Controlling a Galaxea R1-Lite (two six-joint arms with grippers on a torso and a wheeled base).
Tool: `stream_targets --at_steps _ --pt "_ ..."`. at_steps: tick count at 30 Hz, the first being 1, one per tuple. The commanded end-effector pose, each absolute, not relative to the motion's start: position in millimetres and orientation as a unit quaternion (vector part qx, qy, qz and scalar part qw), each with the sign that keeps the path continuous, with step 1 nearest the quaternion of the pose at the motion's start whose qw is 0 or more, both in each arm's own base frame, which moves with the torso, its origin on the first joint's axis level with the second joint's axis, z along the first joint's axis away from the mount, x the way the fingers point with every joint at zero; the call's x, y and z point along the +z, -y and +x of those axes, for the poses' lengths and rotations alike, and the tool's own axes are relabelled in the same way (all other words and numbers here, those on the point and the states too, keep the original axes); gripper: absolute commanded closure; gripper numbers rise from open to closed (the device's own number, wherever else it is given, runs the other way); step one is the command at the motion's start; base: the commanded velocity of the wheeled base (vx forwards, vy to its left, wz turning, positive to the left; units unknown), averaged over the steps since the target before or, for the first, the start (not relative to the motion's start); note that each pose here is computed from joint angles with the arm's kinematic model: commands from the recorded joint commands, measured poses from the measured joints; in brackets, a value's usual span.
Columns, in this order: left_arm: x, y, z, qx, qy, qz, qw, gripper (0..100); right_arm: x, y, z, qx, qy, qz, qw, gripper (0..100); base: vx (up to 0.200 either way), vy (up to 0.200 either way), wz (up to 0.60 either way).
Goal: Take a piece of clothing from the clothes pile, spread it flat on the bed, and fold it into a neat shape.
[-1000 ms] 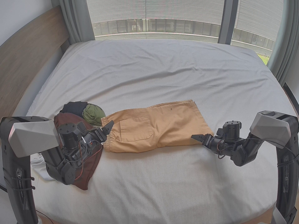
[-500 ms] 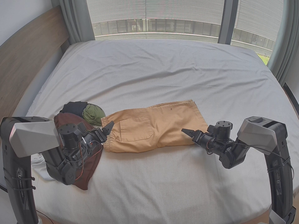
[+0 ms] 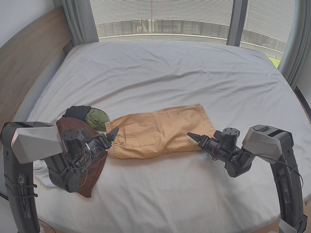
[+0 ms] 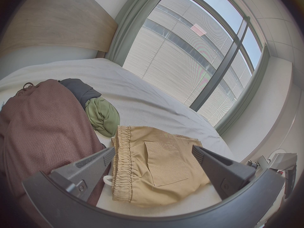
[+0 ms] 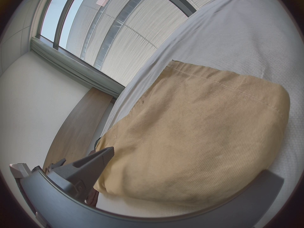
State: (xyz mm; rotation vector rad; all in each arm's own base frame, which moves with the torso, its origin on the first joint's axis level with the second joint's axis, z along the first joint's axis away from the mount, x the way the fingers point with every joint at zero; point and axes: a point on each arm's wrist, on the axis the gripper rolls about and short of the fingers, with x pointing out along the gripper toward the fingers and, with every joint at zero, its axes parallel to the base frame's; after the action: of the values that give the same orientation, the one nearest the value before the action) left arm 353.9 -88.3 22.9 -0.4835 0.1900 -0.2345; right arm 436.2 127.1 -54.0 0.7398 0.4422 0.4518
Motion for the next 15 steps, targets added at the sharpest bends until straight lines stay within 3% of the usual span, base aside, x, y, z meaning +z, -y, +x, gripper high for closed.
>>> stream_targets --at_steps 1,8,9,15 --pt "21.8 88.2 354.1 -0.115 -0.094 -0.239 0.96 0 -62.3 -128.4 436.1 0.219 -0.211 0.355 0.884 0 0.0 0.0 0.0" --pt "21.8 88.3 354.1 -0.116 -0.094 -0.239 0.959 0 -64.7 -129.1 436.0 0.221 -0.206 0.355 0.885 0 0.0 0.0 0.0" --pt "21.1 88.3 354.2 -0.116 -0.096 -0.239 0.959 0 -65.0 -129.7 435.6 0.222 -0.207 0.355 0.884 100 0.0 0.0 0.0" --pt "19.3 87.8 354.7 -0.115 -0.097 -0.239 0.959 0 -63.6 -129.4 427.2 0.219 -0.217 0.354 0.883 100 0.0 0.0 0.0"
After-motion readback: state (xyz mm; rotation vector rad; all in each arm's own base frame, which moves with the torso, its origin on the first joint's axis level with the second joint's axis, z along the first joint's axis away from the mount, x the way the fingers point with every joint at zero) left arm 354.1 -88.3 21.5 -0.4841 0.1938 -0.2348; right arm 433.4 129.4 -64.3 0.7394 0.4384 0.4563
